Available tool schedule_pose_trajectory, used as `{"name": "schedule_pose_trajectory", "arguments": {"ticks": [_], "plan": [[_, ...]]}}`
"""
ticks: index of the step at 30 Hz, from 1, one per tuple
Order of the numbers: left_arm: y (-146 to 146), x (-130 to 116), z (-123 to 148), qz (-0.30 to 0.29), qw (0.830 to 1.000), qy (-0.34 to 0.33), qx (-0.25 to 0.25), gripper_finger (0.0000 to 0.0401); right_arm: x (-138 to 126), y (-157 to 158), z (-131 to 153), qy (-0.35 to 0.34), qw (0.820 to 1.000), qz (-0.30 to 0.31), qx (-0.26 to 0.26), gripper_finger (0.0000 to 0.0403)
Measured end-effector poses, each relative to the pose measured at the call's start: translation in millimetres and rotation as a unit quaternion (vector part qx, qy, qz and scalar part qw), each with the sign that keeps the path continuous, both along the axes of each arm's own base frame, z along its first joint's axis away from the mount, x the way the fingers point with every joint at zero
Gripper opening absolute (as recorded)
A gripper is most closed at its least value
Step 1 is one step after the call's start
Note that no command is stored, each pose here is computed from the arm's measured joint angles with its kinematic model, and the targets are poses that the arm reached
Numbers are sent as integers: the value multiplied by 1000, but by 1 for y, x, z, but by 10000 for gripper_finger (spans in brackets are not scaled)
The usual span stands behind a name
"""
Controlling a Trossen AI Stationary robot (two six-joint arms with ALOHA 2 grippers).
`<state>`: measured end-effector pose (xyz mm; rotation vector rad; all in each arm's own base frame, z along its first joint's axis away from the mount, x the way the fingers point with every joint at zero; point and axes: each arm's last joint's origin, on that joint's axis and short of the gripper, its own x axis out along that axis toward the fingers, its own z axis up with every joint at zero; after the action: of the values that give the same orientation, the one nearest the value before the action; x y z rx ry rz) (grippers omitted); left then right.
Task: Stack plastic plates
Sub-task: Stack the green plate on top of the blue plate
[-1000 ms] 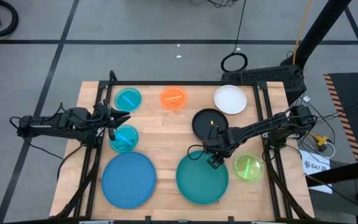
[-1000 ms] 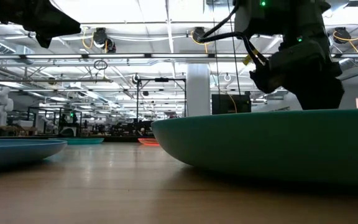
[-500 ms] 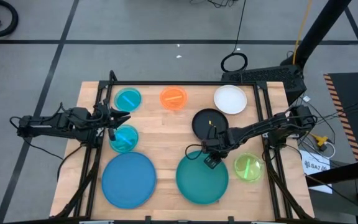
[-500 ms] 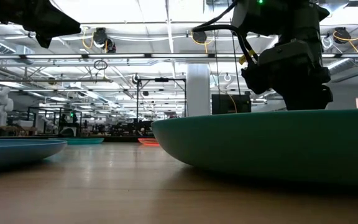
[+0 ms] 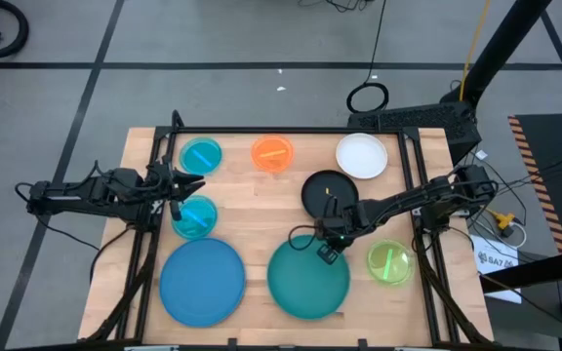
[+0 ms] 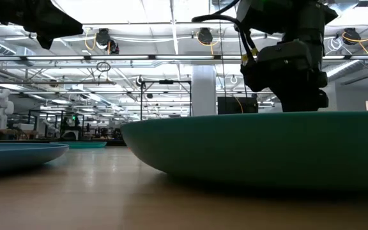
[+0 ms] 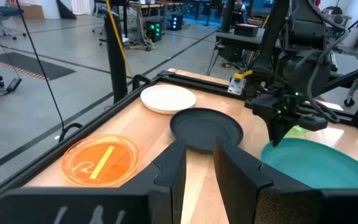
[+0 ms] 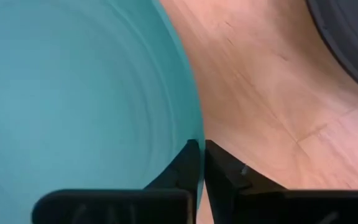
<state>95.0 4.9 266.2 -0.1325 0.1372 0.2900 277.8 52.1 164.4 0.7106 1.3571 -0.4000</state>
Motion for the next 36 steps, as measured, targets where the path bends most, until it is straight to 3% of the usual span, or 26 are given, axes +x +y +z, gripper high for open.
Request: {"name": "schedule_pose_trajectory", "arguments": {"ticks": [6,13,26,31,36], "plan": [[0,0,0,1,1000,-1,-3,88,-1,1,0,4,1000,19,0,5],[0,0,0,1,1000,-3,-9,88,0,4,2,7,998,38,48,3],[0,0,1,2,1000,-9,-14,88,36,6,50,-116,990,76,32,1],[0,0,1,2,1000,-9,-14,88,52,2,70,-159,985,70,-6,1],[0,0,3,1,1000,-19,-11,88,74,-4,81,-183,981,69,-10,1]]}}
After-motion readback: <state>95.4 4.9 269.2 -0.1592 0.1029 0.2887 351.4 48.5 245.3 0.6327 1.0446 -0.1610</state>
